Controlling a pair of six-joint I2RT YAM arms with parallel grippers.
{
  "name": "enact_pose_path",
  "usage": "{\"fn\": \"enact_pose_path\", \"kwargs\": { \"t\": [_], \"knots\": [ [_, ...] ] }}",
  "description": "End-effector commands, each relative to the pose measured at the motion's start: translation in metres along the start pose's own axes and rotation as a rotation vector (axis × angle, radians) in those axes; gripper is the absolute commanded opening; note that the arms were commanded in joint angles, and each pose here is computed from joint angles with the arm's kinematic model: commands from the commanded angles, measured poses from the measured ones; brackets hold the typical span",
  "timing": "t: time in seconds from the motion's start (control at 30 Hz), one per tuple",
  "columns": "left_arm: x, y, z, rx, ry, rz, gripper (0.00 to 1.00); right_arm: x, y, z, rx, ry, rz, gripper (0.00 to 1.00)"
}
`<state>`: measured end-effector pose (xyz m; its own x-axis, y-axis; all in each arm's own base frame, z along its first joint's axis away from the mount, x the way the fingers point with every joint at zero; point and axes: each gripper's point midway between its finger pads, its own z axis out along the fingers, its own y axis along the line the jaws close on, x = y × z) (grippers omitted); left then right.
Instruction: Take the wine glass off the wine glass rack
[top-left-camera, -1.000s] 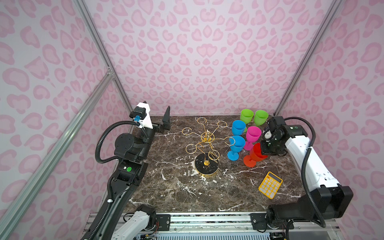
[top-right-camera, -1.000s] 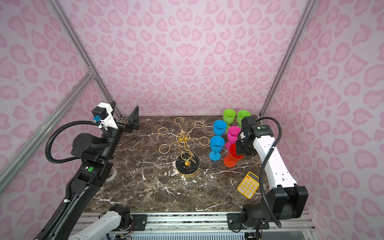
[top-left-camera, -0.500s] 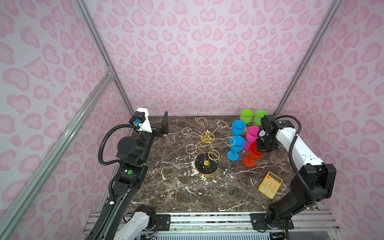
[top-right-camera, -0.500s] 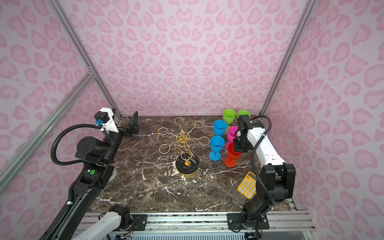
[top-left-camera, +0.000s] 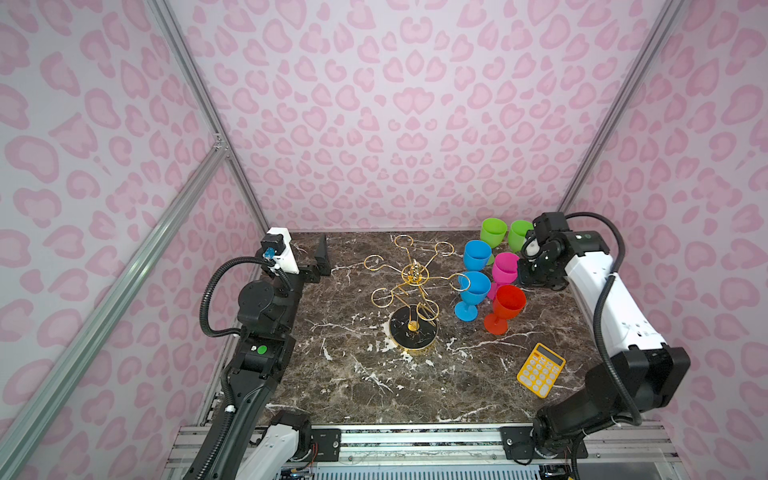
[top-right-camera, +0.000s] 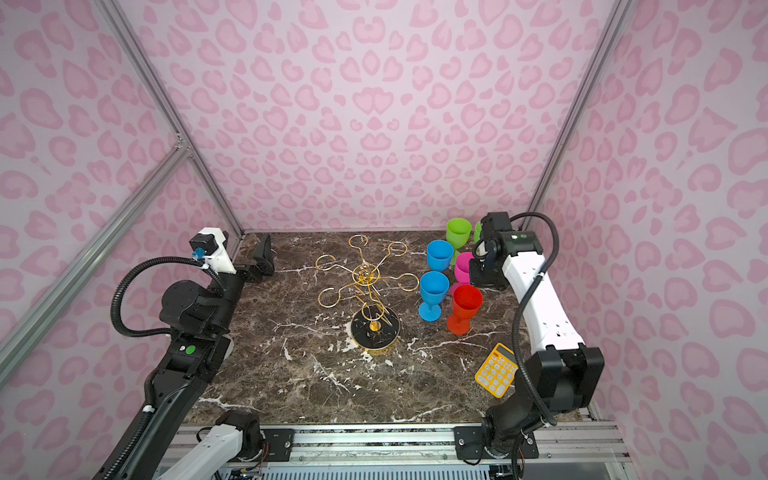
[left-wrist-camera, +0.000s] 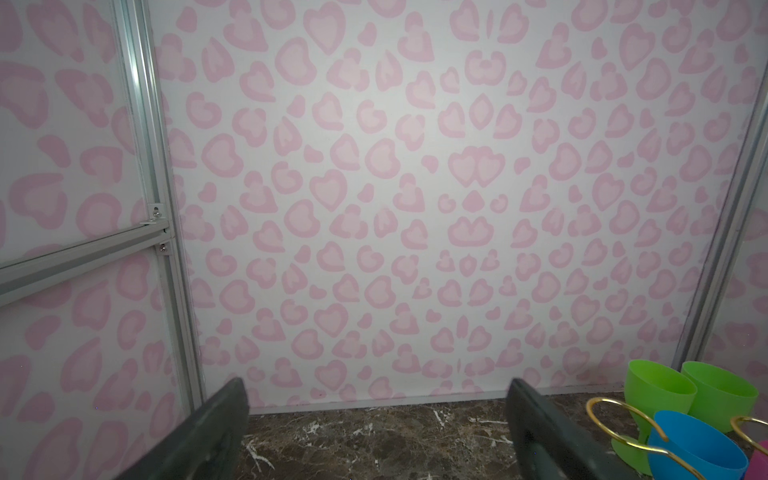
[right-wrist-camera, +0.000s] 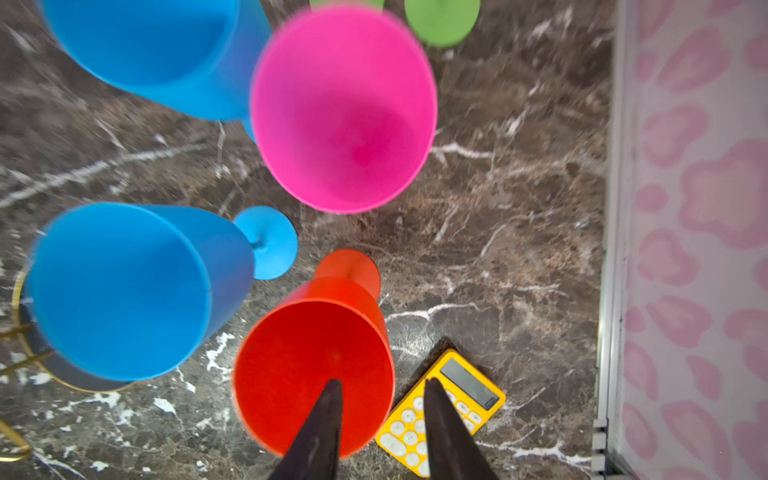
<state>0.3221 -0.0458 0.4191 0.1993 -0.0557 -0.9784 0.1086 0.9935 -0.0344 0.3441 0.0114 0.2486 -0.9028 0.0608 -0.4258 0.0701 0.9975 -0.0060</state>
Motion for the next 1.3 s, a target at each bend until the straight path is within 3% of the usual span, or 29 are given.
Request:
{"fn": "enact_pose_path", "kwargs": {
  "t": [0.0, 0.07, 0.17, 0.2, 0.47, 0.63, 0.83, 1.03, 1.27],
  "knots": [
    [0.007, 0.008, -0.002, -0.03, -0.011, -0.033, 0.97, -0.016, 0.001, -0.033, -0.029, -0.147, 0.028, 0.49],
    [0.023, 0.015, -0.005, -0.05, 0.015, -0.035, 0.97, -0.027, -0.004, -0.049, -0.022, -0.297, 0.052, 0.76],
    [0.052, 0.025, -0.012, -0.083, 0.049, -0.06, 0.97, -0.034, -0.018, -0.055, -0.004, -0.476, 0.107, 0.96],
    [0.059, 0.028, -0.015, -0.092, 0.05, -0.072, 0.97, -0.036, -0.023, -0.056, 0.004, -0.527, 0.124, 0.98],
    [0.121, 0.04, -0.035, -0.142, 0.095, -0.081, 0.97, -0.046, -0.073, -0.022, 0.129, -0.699, 0.27, 0.98],
    [0.16, 0.041, -0.038, -0.151, 0.151, -0.1, 0.97, -0.03, -0.095, 0.007, 0.247, -0.697, 0.33, 0.98],
    [0.202, 0.05, -0.042, -0.194, 0.214, -0.073, 0.97, -0.014, -0.103, 0.033, 0.303, -0.703, 0.313, 0.98],
    [0.22, 0.055, -0.046, -0.21, 0.231, -0.046, 0.97, -0.001, -0.109, 0.038, 0.34, -0.727, 0.324, 0.98],
    [0.254, 0.057, -0.046, -0.2, 0.296, -0.052, 0.97, 0.009, -0.1, 0.05, 0.304, -0.772, 0.309, 0.98]
  ]
}}
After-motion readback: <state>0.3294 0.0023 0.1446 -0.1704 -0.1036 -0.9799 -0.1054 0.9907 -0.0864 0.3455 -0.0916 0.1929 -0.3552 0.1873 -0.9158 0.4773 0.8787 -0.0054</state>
